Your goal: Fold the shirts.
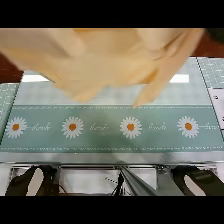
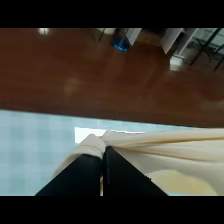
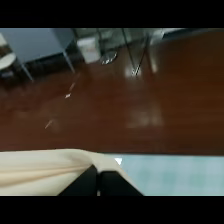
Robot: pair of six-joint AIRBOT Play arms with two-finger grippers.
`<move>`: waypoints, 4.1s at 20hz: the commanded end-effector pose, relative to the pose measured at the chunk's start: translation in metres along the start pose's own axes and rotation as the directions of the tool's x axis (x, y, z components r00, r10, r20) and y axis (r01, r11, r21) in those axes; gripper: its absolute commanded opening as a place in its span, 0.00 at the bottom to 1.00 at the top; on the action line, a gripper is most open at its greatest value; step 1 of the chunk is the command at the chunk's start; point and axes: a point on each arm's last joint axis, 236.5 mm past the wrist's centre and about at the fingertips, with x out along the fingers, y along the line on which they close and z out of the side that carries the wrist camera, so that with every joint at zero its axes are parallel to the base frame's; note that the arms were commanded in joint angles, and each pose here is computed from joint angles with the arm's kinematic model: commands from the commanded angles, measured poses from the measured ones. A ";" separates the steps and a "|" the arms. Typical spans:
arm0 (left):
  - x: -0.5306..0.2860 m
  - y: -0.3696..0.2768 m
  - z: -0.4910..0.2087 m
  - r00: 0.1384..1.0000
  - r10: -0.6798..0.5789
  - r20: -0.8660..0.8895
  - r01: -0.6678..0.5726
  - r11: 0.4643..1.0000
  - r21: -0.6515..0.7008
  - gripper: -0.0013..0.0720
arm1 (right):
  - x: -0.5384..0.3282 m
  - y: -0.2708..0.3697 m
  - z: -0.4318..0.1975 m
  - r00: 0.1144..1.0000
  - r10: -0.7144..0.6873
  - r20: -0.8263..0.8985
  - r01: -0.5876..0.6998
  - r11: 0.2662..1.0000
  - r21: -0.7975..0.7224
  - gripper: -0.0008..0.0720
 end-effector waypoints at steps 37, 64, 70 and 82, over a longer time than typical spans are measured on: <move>0.223 0.096 -0.226 0.723 -0.175 -0.669 0.080 0.982 -0.170 0.05 | 0.203 -0.200 -0.247 0.664 -0.197 -0.721 0.300 0.954 0.015 0.05; 0.062 0.093 -0.412 0.406 -0.363 -0.839 -0.303 0.812 -0.499 0.93 | -0.043 -0.295 -0.297 0.382 -0.135 -0.914 0.550 0.828 0.108 0.70; 0.088 0.085 -0.442 0.476 -0.380 -0.793 -0.310 0.772 -0.556 0.92 | -0.051 -0.297 -0.301 0.418 -0.167 -0.893 0.564 0.818 0.111 0.69; 0.151 0.060 -0.492 0.528 -0.400 -0.749 -0.399 0.662 -0.635 0.05 | -0.058 -0.300 -0.302 0.392 -0.187 -0.901 0.572 0.816 0.080 0.69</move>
